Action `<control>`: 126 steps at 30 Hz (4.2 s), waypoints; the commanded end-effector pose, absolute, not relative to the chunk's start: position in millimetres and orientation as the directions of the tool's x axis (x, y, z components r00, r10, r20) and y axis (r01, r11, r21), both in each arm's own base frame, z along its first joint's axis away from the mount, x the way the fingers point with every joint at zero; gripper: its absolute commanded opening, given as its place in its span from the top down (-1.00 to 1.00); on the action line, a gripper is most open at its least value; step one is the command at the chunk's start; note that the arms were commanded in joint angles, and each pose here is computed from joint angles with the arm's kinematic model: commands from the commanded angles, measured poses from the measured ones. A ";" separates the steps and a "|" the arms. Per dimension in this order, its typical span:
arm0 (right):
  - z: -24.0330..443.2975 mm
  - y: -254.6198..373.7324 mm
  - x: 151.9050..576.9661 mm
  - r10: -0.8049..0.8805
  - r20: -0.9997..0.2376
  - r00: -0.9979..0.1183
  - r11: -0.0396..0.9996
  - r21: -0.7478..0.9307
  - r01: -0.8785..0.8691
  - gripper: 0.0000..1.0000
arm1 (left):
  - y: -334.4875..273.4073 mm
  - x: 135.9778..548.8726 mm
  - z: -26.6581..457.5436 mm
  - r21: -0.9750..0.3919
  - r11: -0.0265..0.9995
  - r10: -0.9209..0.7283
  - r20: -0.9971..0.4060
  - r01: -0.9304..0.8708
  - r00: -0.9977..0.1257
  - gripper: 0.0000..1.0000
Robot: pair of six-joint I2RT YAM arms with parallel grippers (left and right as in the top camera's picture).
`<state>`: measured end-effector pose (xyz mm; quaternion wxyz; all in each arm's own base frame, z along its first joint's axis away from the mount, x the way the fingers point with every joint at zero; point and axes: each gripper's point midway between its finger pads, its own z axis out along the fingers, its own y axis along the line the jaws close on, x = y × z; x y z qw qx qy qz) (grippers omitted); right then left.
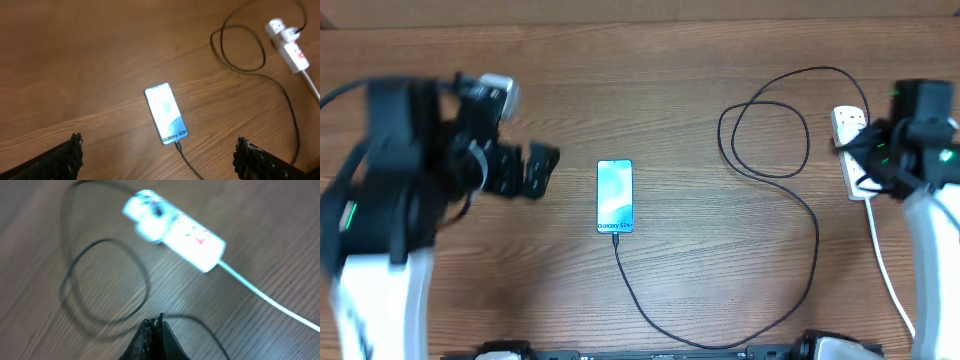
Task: Plug charger to phone and switch on socket
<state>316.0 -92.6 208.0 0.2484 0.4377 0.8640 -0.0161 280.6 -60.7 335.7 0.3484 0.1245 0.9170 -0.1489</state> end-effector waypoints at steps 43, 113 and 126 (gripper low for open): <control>53.4 -189.2 410.9 0.852 -0.207 -0.480 0.515 0.176 0.839 0.92 | -28.9 6.1 355.8 0.086 0.973 0.157 -0.926 0.212 -0.344 -1.00; 515.0 -76.7 267.0 0.570 -0.820 0.061 0.801 0.570 0.184 0.85 | -26.8 -68.8 337.2 0.143 0.959 0.160 -0.986 0.246 -0.049 -1.00; 590.3 -34.8 235.6 0.586 -0.783 0.208 0.810 0.572 -0.127 0.53 | -28.7 -68.7 335.1 0.138 0.963 0.156 -0.986 0.233 -0.060 -0.99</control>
